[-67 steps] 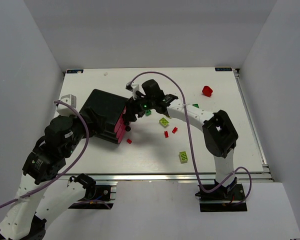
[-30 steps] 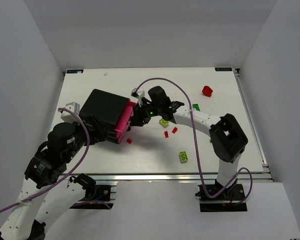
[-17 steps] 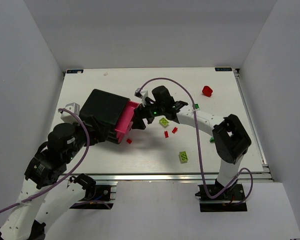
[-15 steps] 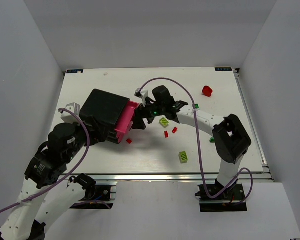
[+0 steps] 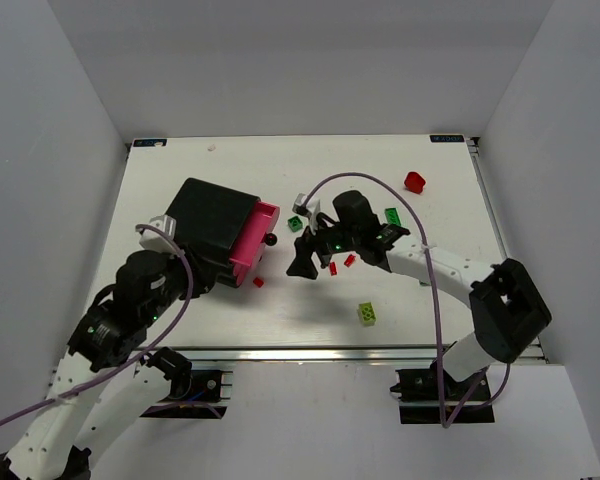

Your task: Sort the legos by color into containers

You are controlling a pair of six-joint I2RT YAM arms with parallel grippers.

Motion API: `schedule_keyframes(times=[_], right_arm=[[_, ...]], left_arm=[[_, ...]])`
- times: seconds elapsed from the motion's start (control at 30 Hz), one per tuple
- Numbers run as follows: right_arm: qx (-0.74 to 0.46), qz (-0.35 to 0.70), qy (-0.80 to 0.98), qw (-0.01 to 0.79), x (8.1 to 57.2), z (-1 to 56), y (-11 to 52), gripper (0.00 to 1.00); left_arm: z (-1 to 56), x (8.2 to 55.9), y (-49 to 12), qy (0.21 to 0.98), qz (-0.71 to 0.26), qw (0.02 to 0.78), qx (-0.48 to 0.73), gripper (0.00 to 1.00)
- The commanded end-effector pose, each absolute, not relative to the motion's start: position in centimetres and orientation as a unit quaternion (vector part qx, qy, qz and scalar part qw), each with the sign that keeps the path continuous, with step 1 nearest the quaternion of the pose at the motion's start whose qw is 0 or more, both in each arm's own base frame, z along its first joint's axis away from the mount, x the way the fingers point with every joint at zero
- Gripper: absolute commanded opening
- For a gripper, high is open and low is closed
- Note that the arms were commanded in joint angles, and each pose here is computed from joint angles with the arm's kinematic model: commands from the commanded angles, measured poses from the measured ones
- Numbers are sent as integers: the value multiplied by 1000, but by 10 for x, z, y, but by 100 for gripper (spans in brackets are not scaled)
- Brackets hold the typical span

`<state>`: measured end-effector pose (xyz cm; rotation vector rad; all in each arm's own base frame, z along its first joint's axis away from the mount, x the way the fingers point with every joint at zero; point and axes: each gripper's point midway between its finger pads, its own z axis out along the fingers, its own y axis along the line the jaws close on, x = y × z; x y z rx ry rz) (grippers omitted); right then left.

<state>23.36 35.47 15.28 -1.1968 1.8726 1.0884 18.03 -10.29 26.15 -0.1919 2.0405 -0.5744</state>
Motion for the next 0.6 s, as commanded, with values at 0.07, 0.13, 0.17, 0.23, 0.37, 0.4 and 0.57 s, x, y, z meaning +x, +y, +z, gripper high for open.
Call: schedule_keyframes(times=[0.07, 0.13, 0.17, 0.23, 0.37, 0.4, 0.57], right_arm=[[-445, 397, 695, 402, 250, 189, 337, 68], [-427, 385, 705, 415, 258, 192, 323, 61], [-413, 372, 713, 427, 263, 194, 311, 58], [-390, 359, 727, 435, 271, 195, 295, 52], [-347, 340, 746, 455, 282, 201, 261, 46], [-341, 339, 750, 455, 284, 200, 257, 47], [-313, 341, 768, 443, 290, 196, 226, 64]], left_arm=[[213, 185, -151, 875, -292, 382, -51, 33], [212, 186, -164, 871, -316, 373, -43, 33], [213, 188, -167, 869, -322, 372, -42, 33], [220, 191, -174, 863, -337, 374, -36, 36], [231, 195, -191, 857, -363, 365, -16, 46], [229, 197, -198, 859, -367, 358, -9, 47], [226, 192, -219, 867, -369, 334, 14, 56]])
